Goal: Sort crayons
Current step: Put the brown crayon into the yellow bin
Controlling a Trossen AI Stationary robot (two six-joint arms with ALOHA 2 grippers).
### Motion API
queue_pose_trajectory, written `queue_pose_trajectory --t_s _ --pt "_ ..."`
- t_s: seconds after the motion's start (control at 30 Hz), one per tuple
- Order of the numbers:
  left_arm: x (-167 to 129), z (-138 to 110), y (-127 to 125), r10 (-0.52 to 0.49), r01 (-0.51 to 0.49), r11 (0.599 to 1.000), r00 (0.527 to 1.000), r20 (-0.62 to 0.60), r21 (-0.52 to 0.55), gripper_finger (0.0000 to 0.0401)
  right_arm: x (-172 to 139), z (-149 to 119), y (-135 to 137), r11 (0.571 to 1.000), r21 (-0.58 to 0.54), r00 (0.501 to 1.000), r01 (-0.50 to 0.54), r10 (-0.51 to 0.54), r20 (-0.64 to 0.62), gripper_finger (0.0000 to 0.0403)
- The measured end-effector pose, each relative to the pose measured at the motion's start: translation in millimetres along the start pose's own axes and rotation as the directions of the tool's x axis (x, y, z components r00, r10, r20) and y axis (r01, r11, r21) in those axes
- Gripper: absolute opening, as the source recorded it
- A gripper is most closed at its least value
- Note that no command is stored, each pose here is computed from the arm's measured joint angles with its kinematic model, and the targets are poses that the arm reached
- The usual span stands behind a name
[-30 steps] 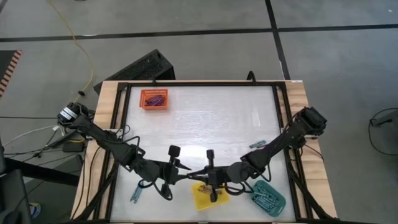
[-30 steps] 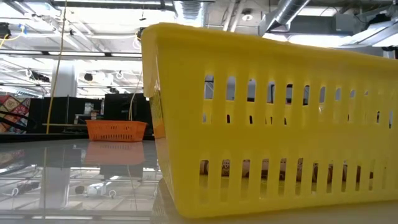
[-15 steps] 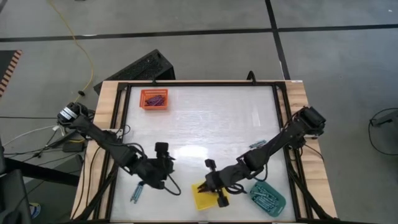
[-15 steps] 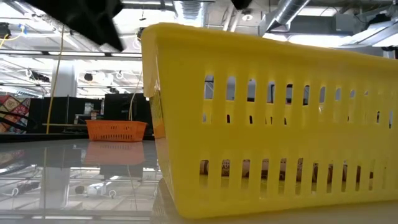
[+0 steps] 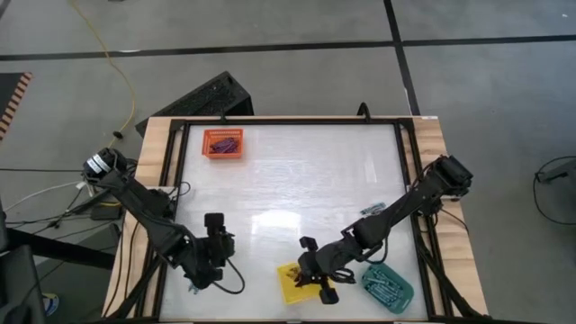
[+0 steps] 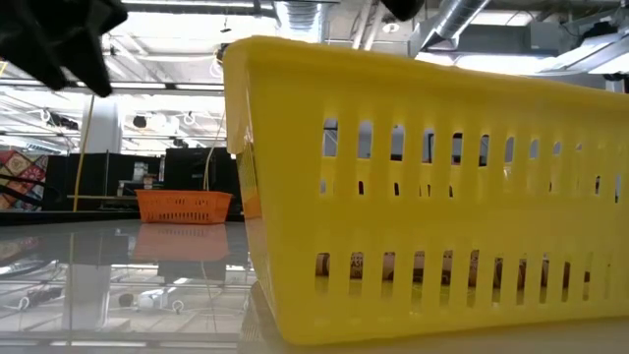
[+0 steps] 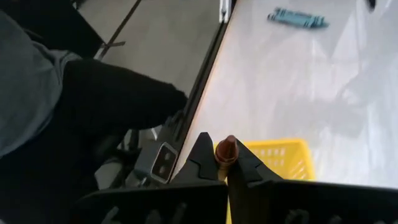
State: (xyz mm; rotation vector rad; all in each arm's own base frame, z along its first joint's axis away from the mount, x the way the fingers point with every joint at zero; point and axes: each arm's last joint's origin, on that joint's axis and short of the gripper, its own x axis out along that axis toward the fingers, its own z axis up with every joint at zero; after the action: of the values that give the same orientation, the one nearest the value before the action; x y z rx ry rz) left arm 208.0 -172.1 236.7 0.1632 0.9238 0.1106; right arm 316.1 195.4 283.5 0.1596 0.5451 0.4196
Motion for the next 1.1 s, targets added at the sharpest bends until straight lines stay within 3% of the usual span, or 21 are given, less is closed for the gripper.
queue_pose_trajectory --t_s 0.43,0.8,1.1 --pt "-6.9 -8.5 -7.8 -0.008 0.007 1.000 1.000 -0.010 -0.025 0.0208 29.8 -17.2 -7.7 0.995 0.094 0.986 -0.029 0.044 -0.159 0.0002" --pt "-7.0 -9.4 -8.8 -0.046 0.045 0.999 0.998 -0.039 -0.025 0.0208 48.7 -19.7 -20.9 0.992 0.075 0.890 0.103 -0.058 -0.452 0.0003" --pt "-10.4 -19.7 -11.0 -0.117 0.103 0.991 0.978 -0.173 -0.091 0.0208 61.4 -21.9 -28.2 0.993 0.045 0.843 0.105 -0.066 -0.534 0.0008"
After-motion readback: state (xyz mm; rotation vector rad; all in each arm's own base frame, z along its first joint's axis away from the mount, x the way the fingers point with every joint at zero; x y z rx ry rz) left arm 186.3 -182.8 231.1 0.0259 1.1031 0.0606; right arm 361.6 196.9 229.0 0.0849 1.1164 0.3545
